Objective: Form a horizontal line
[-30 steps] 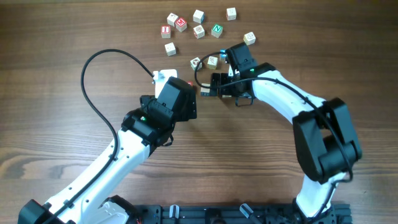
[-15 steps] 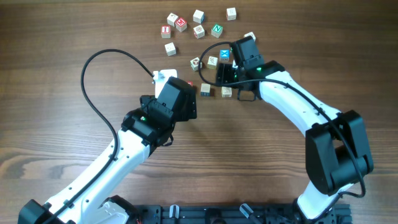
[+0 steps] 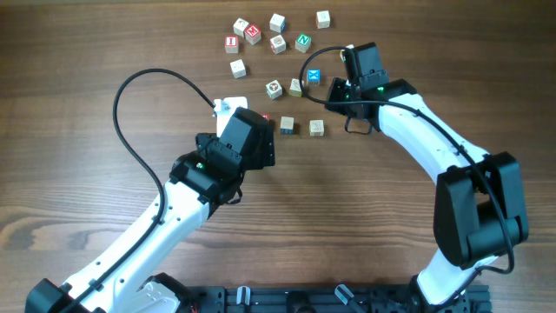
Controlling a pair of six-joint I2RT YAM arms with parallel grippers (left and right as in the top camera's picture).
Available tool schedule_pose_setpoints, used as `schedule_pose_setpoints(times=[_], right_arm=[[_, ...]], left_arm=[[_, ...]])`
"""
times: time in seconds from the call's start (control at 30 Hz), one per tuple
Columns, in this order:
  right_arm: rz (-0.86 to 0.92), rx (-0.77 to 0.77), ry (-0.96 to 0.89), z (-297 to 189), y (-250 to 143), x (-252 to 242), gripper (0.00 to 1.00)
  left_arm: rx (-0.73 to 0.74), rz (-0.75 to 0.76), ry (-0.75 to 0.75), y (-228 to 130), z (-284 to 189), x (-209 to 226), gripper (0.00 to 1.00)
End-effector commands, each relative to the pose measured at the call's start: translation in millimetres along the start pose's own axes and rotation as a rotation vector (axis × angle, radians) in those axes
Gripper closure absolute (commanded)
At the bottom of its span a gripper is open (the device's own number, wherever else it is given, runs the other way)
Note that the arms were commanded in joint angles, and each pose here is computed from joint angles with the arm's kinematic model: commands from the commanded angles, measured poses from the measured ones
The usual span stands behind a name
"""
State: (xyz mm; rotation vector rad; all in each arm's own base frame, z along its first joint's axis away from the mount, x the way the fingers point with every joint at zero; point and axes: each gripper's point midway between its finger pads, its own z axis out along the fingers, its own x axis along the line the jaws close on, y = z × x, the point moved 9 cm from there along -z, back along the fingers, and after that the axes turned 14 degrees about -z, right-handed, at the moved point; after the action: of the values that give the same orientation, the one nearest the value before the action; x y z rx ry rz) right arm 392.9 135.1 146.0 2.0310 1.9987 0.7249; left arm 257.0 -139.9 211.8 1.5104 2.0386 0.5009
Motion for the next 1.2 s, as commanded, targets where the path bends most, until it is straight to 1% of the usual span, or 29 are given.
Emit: schedule_pose_setpoints(times=[0.0, 0.23, 0.33, 0.5, 0.7, 0.83, 0.93, 1.03, 1.17], right_arm=[[0.007, 0.049, -0.009, 25, -8, -2, 0.96], [0.013, 0.128, 0.089, 54, -22, 2, 0.96], [0.008, 0.138, 0.087, 60, -25, 1, 0.96], [-0.082, 0.173, 0.183, 73, -33, 10, 0.96], [-0.100, 0.220, 0.178, 87, -47, 13, 0.96], [-0.099, 0.223, 0.188, 87, -47, 14, 0.96], [-0.101, 0.189, 0.145, 85, -41, 10, 0.96], [-0.087, 0.146, 0.121, 69, -23, 4, 0.96], [-0.069, 0.083, 0.089, 34, -3, -2, 0.96]], left_arm=[[-0.021, -0.010, 0.002, 2, -4, 1, 0.00], [-0.021, -0.010, 0.002, 2, -4, 1, 0.00], [-0.021, -0.010, 0.002, 2, -4, 1, 0.00], [-0.021, -0.010, 0.002, 2, -4, 1, 0.00], [-0.021, -0.010, 0.002, 2, -4, 1, 0.00], [-0.020, -0.010, 0.003, 2, -4, 1, 0.00], [-0.021, -0.010, 0.002, 2, -4, 1, 0.00], [-0.021, -0.010, 0.002, 2, -4, 1, 0.00], [-0.021, -0.010, 0.002, 2, -4, 1, 0.00]])
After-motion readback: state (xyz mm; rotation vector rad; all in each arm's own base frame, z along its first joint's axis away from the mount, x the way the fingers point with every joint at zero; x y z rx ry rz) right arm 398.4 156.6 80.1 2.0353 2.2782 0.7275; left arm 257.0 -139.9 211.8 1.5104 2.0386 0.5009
